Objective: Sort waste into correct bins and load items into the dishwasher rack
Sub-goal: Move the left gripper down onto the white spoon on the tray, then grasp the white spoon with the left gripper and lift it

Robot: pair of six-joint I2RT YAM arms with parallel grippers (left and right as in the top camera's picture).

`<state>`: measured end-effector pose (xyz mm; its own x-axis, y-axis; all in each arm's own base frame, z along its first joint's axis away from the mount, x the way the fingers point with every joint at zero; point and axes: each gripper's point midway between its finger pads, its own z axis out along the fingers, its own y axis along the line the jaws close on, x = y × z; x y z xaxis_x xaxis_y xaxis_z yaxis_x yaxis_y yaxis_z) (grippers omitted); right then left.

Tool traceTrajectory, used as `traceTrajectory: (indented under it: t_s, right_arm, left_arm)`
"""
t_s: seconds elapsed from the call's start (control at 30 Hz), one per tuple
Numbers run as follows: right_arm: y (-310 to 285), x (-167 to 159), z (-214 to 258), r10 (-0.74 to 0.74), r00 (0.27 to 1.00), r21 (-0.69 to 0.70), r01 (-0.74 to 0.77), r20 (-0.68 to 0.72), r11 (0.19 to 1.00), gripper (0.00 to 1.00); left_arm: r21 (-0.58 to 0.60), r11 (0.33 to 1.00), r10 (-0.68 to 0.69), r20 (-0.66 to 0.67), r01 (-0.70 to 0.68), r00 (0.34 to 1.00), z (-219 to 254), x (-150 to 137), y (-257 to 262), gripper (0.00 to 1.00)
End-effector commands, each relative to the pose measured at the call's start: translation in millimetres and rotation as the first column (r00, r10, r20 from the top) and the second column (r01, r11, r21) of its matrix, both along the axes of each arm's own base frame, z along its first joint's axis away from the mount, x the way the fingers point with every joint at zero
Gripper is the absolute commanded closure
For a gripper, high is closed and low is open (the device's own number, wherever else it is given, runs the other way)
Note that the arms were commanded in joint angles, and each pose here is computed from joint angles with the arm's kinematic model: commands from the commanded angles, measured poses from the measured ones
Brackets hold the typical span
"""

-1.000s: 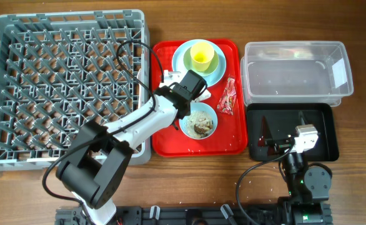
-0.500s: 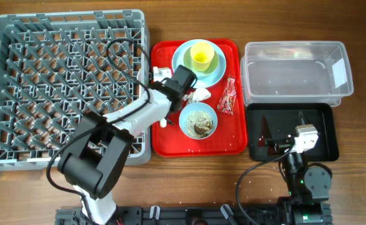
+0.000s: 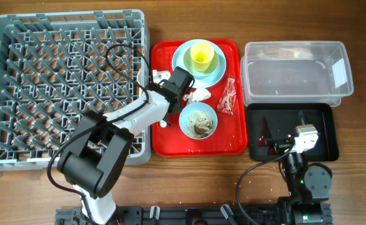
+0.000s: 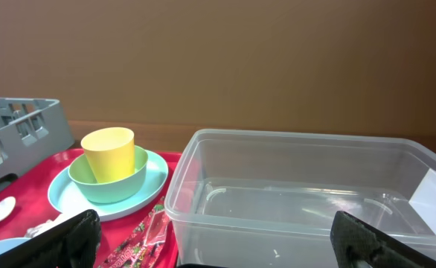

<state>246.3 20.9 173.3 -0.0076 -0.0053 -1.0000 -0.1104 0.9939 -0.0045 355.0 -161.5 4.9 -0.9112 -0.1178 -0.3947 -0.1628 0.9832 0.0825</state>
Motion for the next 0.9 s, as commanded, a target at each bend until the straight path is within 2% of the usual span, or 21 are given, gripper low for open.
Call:
traceTrajectory:
  t_s: [0.0, 0.07, 0.13, 0.23, 0.7, 0.87]
  right_arm:
    - [-2, 0, -1, -0.009, 1.0, -0.015, 0.009, 0.0, 1.0, 0.0]
    - [-2, 0, -1, -0.009, 1.0, -0.015, 0.009, 0.0, 1.0, 0.0]
    - [-2, 0, -1, -0.009, 1.0, -0.014, 0.009, 0.0, 1.0, 0.0]
    - [-2, 0, -1, -0.009, 1.0, -0.014, 0.009, 0.0, 1.0, 0.0]
    - [-2, 0, -1, -0.009, 1.0, -0.015, 0.009, 0.0, 1.0, 0.0]
    - [-2, 0, -1, -0.009, 1.0, -0.014, 0.009, 0.0, 1.0, 0.0]
  left_arm:
    - [-0.041, 0.999, -0.005, -0.049, 0.003, 0.999, -12, -8, -6, 0.75]
    - [-0.082, 0.997, -0.021, -0.069, 0.015, 0.997, -14, -11, -14, 0.75]
    - [-0.088, 0.996, -0.023, -0.06, 0.018, 0.998, -14, -10, -16, 0.79]
    - [-0.09, 0.996, -0.023, -0.056, 0.018, 0.998, -13, -9, -16, 0.94]
    - [-0.11, 0.994, -0.032, -0.069, 0.024, 0.997, -14, -11, -20, 0.95]
    - [-0.107, 0.988, -0.112, -0.027, 0.109, 0.993, 6, -6, -23, 0.96]
